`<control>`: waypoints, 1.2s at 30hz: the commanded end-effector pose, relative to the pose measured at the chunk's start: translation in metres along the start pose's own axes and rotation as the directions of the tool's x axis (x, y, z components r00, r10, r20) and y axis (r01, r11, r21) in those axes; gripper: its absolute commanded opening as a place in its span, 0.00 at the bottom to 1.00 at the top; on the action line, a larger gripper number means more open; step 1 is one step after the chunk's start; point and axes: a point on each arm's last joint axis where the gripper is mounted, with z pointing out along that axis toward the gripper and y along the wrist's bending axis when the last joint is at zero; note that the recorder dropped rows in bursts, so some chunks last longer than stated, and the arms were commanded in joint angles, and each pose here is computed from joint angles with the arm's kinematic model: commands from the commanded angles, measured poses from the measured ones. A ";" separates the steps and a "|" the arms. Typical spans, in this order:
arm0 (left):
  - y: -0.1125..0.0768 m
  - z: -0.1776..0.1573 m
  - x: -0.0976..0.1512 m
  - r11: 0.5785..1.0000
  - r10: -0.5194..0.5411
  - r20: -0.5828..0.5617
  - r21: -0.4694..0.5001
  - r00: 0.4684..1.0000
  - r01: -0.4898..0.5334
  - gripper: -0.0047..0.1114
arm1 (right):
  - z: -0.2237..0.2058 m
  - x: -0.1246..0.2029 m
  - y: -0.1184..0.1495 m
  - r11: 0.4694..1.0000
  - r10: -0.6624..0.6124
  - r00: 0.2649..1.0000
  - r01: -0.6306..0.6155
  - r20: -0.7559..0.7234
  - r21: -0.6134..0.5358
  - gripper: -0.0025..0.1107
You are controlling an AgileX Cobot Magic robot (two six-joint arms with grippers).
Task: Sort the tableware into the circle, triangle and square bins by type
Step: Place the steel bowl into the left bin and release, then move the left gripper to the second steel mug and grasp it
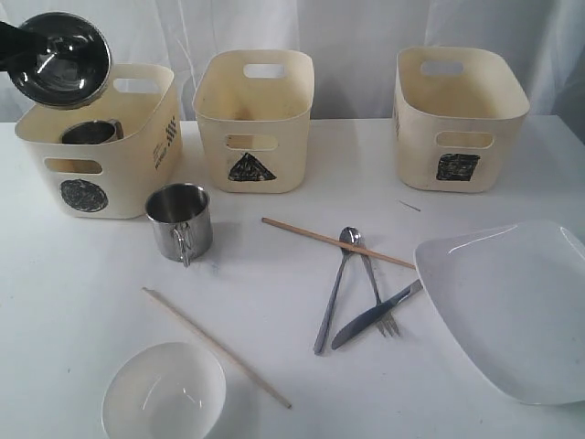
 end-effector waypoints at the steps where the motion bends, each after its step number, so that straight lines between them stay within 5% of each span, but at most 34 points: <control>1: 0.008 0.040 0.001 0.997 -0.048 -0.054 0.054 0.997 0.051 0.04 | 0.000 0.001 0.000 1.000 0.007 1.000 -0.007 0.012 0.000 0.02; 12: 0.020 0.082 0.026 0.997 -0.053 -0.118 0.050 0.992 0.059 0.04 | 0.000 0.001 0.000 1.000 0.007 1.000 -0.007 0.012 0.000 0.02; 17: 0.018 0.079 0.026 0.997 -0.040 -0.128 0.066 0.991 0.049 0.29 | 0.000 0.001 0.000 1.000 0.007 1.000 -0.007 0.012 0.000 0.02; 21: 0.014 0.065 0.013 0.996 -0.043 -0.105 0.076 0.994 0.051 0.50 | 0.000 0.001 0.000 1.000 0.007 1.000 -0.007 0.012 0.000 0.02; 30: -0.010 -0.003 -0.028 0.989 0.017 -0.046 0.149 0.999 -0.010 0.48 | 0.000 0.001 0.000 1.000 0.007 1.000 -0.007 0.012 0.000 0.02; 36: -0.043 -0.033 -0.022 0.962 0.051 -0.144 0.271 0.988 -0.010 0.48 | 0.000 0.001 0.000 1.000 0.007 1.000 -0.007 0.012 0.000 0.02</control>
